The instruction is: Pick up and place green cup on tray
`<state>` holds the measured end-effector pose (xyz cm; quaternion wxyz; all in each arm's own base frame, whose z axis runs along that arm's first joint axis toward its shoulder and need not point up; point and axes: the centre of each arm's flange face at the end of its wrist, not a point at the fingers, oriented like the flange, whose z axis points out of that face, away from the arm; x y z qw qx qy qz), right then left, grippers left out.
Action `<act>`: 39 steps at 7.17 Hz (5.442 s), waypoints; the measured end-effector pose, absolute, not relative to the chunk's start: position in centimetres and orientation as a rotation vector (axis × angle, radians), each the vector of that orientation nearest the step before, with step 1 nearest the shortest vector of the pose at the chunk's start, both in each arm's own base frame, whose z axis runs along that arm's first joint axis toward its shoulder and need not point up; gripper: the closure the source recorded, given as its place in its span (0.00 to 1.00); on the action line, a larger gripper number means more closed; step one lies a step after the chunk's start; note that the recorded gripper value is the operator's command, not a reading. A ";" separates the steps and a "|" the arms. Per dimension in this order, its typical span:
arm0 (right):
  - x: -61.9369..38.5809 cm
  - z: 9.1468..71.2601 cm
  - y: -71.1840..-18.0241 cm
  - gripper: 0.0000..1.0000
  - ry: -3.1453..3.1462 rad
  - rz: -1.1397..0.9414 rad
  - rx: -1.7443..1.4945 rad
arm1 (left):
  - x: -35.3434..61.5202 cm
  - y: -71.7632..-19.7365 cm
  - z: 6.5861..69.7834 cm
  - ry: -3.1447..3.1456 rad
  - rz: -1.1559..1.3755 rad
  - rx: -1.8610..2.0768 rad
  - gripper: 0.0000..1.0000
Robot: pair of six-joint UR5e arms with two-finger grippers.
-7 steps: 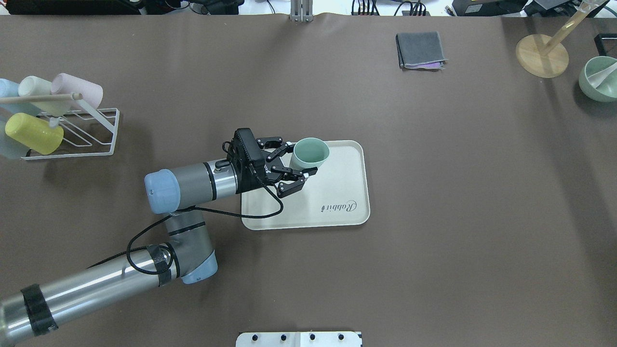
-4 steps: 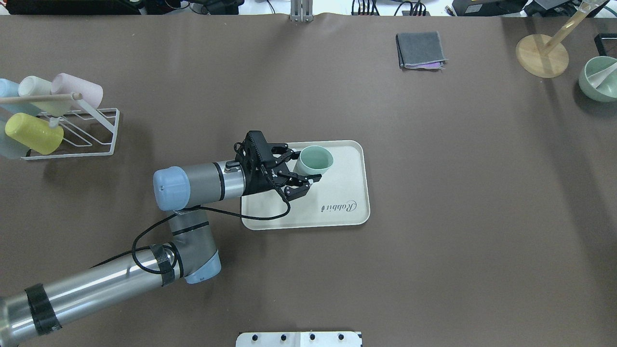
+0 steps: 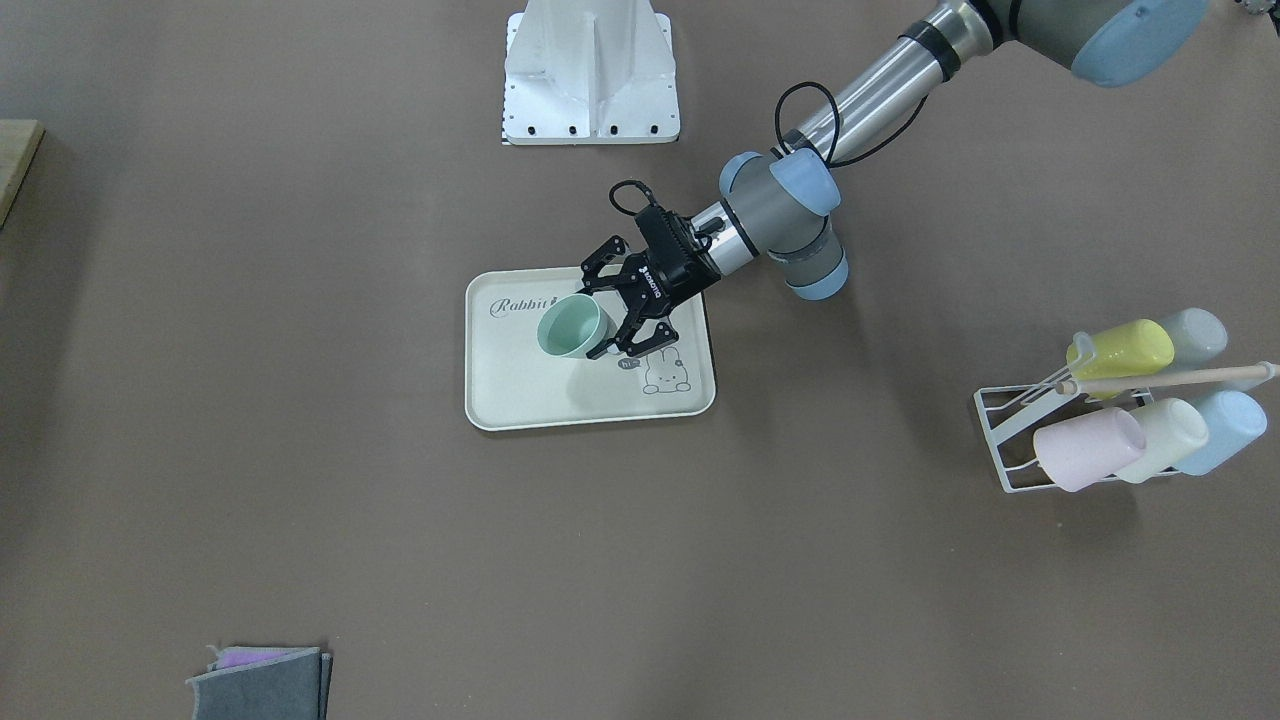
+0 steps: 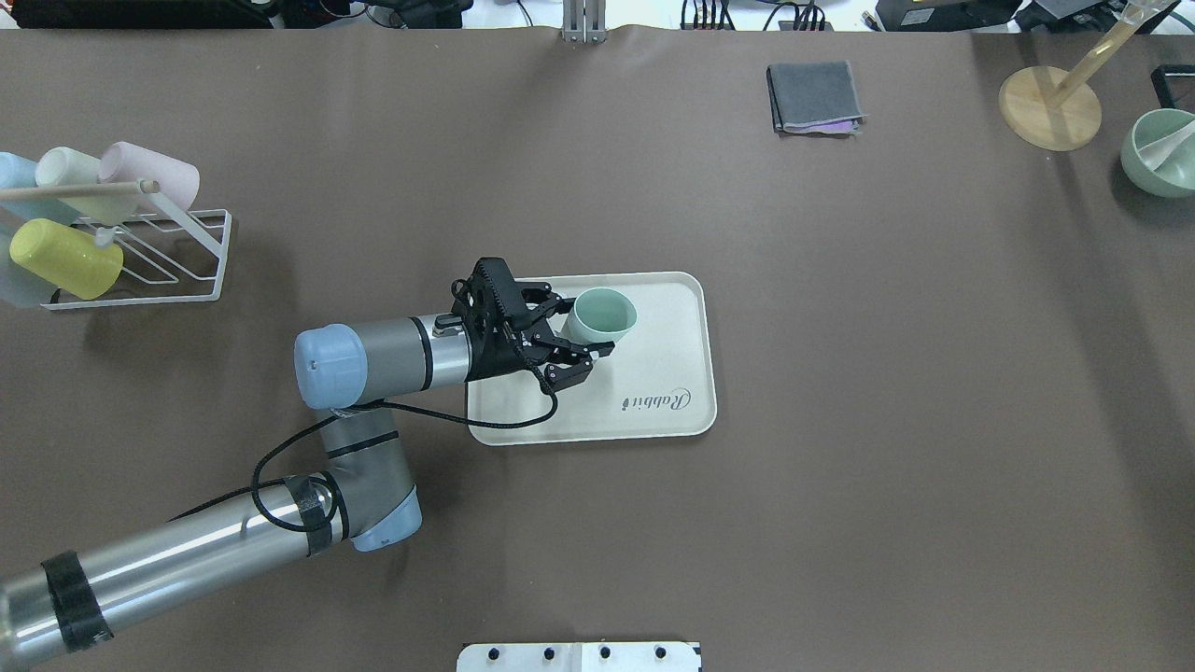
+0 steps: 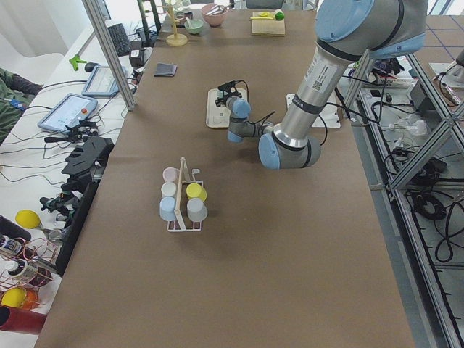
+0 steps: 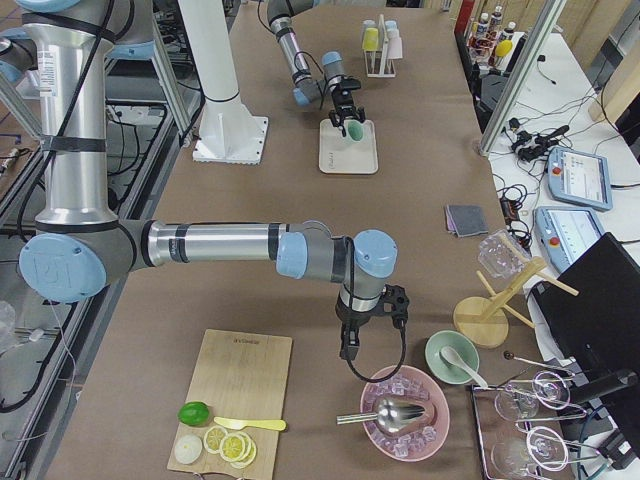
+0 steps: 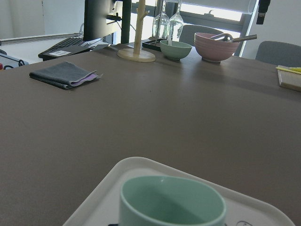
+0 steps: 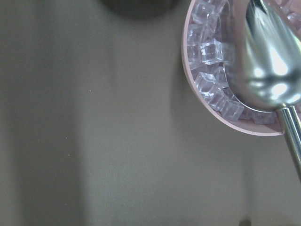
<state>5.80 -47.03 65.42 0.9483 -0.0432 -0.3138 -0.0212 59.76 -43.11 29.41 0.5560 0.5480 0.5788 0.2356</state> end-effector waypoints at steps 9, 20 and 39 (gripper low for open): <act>5.8 65.7 -46.8 0.00 -0.639 -0.043 -0.093 | 57.1 -42.6 29.6 1.341 0.569 1.331 0.02; 5.8 65.6 -46.7 0.00 -0.646 -0.043 -0.095 | 45.6 -52.7 21.4 0.231 0.682 0.895 0.02; 5.7 65.0 -46.5 0.00 -0.654 -0.047 -0.084 | -6.5 -46.9 60.7 0.818 0.103 0.092 0.02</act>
